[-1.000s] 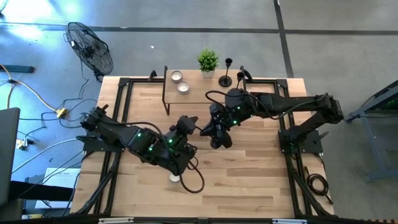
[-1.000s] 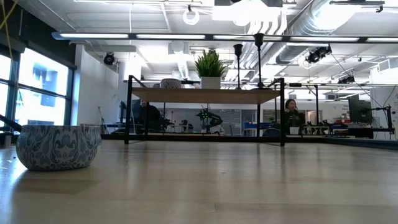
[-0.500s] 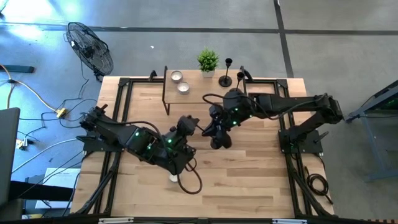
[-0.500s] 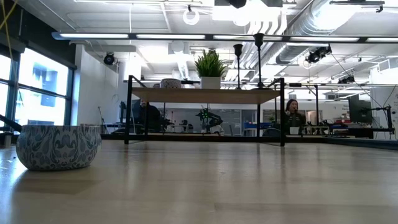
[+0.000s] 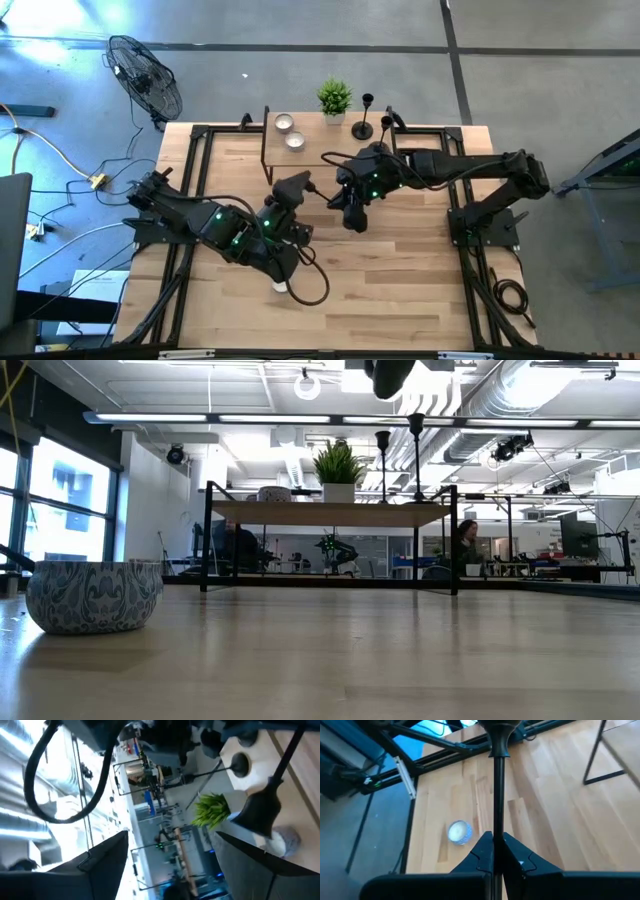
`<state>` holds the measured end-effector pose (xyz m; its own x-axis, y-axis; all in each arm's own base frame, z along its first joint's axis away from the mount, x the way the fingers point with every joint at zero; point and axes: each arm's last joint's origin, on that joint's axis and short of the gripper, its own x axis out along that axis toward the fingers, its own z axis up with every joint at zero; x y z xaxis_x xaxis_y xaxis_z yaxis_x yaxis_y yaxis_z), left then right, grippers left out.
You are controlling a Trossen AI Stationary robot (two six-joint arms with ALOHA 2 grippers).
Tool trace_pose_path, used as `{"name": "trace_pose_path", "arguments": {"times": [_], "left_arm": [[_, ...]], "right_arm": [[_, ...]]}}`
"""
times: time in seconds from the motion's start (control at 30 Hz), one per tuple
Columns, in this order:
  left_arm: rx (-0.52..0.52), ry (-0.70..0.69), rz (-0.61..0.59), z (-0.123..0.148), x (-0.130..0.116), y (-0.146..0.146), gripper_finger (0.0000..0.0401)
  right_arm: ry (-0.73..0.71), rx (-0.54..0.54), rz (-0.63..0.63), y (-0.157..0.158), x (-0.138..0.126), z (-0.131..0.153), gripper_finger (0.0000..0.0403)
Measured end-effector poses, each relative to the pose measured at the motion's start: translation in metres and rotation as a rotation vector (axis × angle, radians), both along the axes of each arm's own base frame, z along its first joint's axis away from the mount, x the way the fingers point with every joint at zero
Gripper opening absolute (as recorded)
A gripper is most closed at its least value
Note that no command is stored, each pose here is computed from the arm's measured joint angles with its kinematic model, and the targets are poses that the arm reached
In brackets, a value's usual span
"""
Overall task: Pick & Place candle stick holders
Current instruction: Put the black candle holder on the shelf
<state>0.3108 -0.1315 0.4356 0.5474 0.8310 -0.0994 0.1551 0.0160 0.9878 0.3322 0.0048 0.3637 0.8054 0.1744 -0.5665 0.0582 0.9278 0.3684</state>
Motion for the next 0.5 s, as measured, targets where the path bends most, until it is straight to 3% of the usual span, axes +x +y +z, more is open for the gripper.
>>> {"name": "trace_pose_path", "arguments": {"times": [0.3, 0.4, 0.5], "left_arm": [[-0.144, -0.346, 0.065, 0.013, -0.009, -0.001, 0.0289], [-0.305, -0.495, 0.034, 0.022, -0.019, 0.003, 0.0289], [-0.565, -0.590, -0.046, 0.031, -0.030, 0.007, 0.0289]], "right_arm": [[-0.029, -0.093, -0.088, -0.003, -0.015, 0.013, 0.0007], [-0.061, -0.141, -0.141, -0.005, -0.025, 0.024, 0.0007], [-0.104, -0.193, -0.191, -0.007, -0.038, 0.036, 0.0007]]}}
